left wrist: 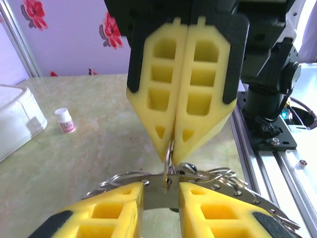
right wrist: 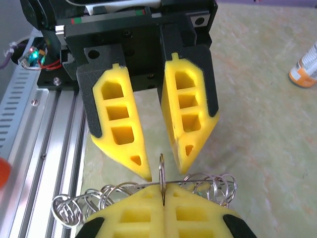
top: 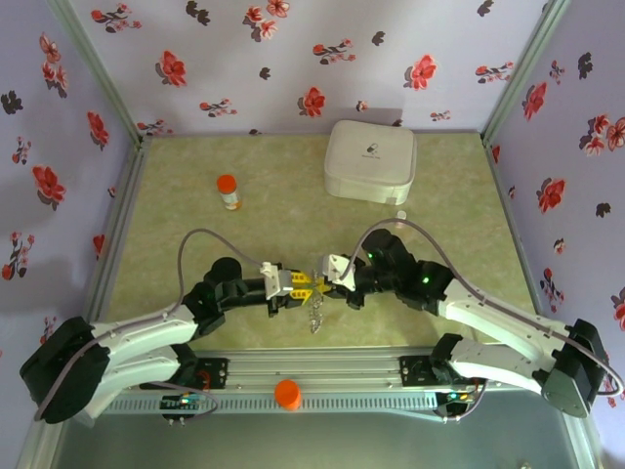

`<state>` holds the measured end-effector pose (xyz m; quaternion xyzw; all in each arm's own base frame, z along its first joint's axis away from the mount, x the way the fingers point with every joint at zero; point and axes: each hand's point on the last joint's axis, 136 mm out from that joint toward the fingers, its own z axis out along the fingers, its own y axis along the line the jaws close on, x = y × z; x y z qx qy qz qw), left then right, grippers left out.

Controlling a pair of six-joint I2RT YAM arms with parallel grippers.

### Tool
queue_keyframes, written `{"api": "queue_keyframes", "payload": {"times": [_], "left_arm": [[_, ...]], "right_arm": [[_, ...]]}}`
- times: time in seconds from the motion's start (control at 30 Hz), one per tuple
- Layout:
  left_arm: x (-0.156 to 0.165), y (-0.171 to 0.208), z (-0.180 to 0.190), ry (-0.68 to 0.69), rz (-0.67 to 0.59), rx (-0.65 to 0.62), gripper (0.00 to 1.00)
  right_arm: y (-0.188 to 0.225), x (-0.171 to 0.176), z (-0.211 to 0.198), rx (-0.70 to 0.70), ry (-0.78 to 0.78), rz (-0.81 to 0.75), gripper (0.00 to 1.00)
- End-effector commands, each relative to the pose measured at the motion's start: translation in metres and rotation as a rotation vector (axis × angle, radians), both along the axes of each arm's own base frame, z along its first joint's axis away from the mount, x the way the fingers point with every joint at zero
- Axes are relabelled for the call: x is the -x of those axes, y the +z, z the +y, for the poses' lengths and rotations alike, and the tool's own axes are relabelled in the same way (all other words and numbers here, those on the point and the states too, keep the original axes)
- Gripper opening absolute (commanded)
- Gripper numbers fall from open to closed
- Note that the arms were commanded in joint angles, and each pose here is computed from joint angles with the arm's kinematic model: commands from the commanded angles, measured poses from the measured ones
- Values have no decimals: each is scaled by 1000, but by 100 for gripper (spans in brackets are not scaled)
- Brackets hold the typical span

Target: Put the keys on the keyring

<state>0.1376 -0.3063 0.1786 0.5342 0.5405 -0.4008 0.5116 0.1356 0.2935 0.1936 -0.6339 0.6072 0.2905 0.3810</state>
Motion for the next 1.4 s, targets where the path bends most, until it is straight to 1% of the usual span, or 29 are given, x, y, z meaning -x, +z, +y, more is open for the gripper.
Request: {"api": "queue_keyframes", "payload": {"times": [0.0, 0.1, 0.33, 0.5, 0.57, 0.7, 0.73, 0.77, 0.8, 0.87, 0.9, 0.97, 1.13, 1.2, 1.37], "left_arm": [[1, 2, -3, -18, -43, -82, 25], [2, 3, -6, -31, -53, -93, 26], [5, 7, -16, -69, -47, -83, 26], [0, 10, -25, -57, -29, -38, 24], [0, 8, -25, -58, -30, -45, 18], [0, 9, -25, -61, -38, -48, 3], [1, 9, -25, -61, -41, -50, 0], [1, 9, -24, -62, -46, -51, 0], [2, 10, -23, -63, -48, -52, 0], [3, 11, -22, -63, -51, -47, 0], [3, 12, -22, -61, -55, -40, 0], [4, 13, -21, -59, -58, -20, 0], [5, 16, -19, -49, -56, 58, 0], [6, 17, -18, -49, -55, 78, 0], [7, 23, -19, -58, -69, 114, 0]], "right_arm": [[0, -4, -17, 144, 4, -62, 0], [-1, -6, -23, 210, 4, -67, 0], [7, -4, -11, 202, 35, -91, 0], [5, 3, -4, 225, 74, -89, 0], [5, 4, -2, 222, 78, -88, 0], [6, 5, -2, 223, 82, -90, 0], [5, 6, -2, 225, 81, -87, 0], [5, 6, -2, 222, 78, -86, 0], [6, 5, -2, 216, 70, -84, 1], [10, 2, -2, 188, 39, -84, 18], [11, 1, -3, 166, 29, -79, 24], [16, -1, -7, 97, 5, -57, 30], [18, 4, -11, -31, -20, -11, 33], [15, 9, -11, -50, -24, 27, 34], [11, 6, -10, -82, -62, 52, 34]]}}
